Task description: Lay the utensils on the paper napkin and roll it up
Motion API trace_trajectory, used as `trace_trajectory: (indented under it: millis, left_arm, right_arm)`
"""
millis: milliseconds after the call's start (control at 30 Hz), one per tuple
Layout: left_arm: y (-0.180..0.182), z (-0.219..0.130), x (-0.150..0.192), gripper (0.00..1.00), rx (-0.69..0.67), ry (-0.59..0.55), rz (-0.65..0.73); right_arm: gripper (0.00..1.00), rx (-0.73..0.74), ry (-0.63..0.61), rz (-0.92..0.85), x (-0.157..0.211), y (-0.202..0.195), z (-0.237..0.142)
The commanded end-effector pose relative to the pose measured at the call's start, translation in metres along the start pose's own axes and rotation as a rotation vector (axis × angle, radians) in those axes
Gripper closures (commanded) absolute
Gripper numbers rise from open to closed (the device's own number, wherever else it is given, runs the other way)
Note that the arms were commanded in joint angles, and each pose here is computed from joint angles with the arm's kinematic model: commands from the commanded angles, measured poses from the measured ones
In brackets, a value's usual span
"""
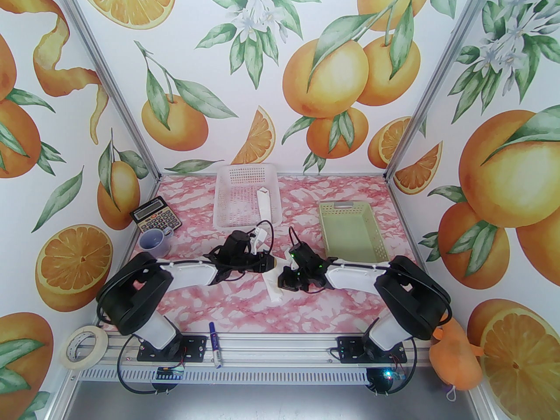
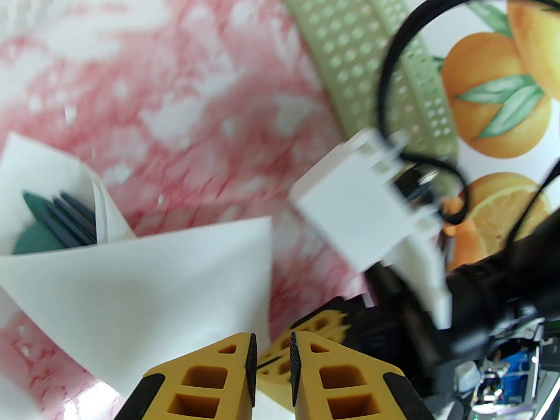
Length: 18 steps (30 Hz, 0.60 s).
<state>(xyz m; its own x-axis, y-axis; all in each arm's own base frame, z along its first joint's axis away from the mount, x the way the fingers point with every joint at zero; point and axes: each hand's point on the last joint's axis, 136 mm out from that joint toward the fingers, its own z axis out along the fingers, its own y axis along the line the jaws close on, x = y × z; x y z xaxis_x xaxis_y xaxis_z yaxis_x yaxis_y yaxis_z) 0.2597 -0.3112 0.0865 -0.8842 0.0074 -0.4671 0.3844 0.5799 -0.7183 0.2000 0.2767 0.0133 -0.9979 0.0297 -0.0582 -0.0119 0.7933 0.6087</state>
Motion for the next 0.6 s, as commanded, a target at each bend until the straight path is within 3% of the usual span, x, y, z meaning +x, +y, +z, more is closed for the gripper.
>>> trace_trajectory:
  millis: [0, 367, 567]
  left_arm:
    - [-0.011, -0.012, 0.001, 0.79, 0.024, -0.007, -0.005]
    - [-0.021, -0.022, 0.069, 0.89, 0.074, 0.085, -0.123]
    - [-0.027, -0.015, 0.085, 0.92, 0.096, 0.129, -0.137]
  right_arm:
    - [1.0, 0.138, 0.059, 0.042, 0.023, -0.042, 0.009]
    - [1.0, 0.133, 0.063, 0.032, 0.024, -0.04, 0.011]
    - [1.0, 0.14, 0.069, 0.031, 0.027, -0.041, 0.012]
